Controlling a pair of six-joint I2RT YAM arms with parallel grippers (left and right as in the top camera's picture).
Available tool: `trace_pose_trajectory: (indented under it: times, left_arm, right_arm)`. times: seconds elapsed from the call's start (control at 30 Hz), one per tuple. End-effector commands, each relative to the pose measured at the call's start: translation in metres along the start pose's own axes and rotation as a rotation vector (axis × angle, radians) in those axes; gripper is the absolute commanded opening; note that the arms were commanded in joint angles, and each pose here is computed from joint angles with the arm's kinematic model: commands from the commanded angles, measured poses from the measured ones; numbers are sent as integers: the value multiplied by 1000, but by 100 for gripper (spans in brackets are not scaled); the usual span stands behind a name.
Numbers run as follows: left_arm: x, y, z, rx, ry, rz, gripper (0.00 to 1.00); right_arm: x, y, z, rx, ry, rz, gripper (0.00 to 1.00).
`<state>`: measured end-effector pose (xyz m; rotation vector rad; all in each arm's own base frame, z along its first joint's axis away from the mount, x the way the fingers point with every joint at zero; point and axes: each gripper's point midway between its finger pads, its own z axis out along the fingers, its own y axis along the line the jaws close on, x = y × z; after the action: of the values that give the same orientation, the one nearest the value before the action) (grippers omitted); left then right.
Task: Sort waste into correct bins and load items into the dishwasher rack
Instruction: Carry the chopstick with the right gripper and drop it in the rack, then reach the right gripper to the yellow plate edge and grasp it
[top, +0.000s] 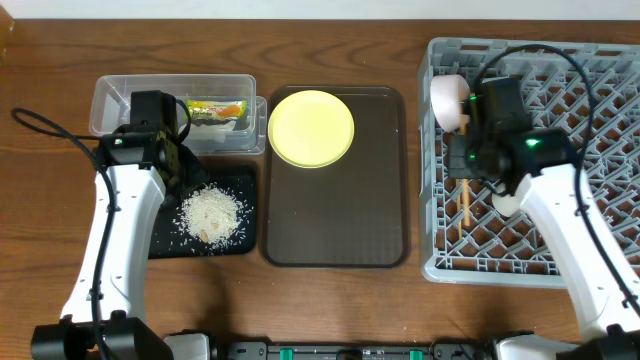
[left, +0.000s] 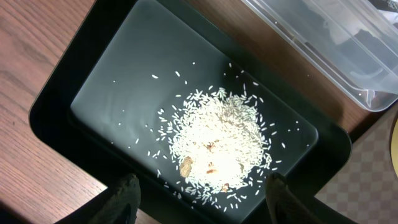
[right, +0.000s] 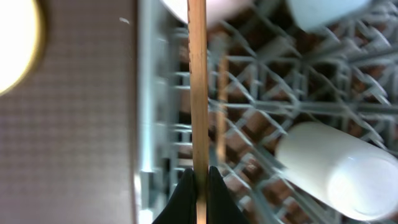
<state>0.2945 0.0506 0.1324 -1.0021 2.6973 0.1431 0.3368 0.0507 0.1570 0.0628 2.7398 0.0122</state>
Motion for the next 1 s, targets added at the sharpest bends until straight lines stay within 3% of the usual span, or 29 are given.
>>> trace_pose_trajectory:
  times: [0.0, 0.27, 0.53, 0.73, 0.97]
  left_arm:
    - [0, 2, -1, -5, -3, -11, 67]
    - [0, 2, -1, -6, -2, -11, 67]
    - [0, 2, -1, -6, -2, -11, 67]
    - [0, 2, -1, -6, -2, -11, 67]
    - [0, 2, -1, -5, -3, -11, 67]
  right_arm:
    - [4, -20, 11, 31, 46, -35, 1]
    - [17, -29, 44, 45, 166, -27, 2]
    - [16, -28, 53, 46, 174, -27, 21]
    - [-14, -16, 37, -19, 38, -21, 26]
    - [-74, 73, -1, -413, -249, -115, 36]
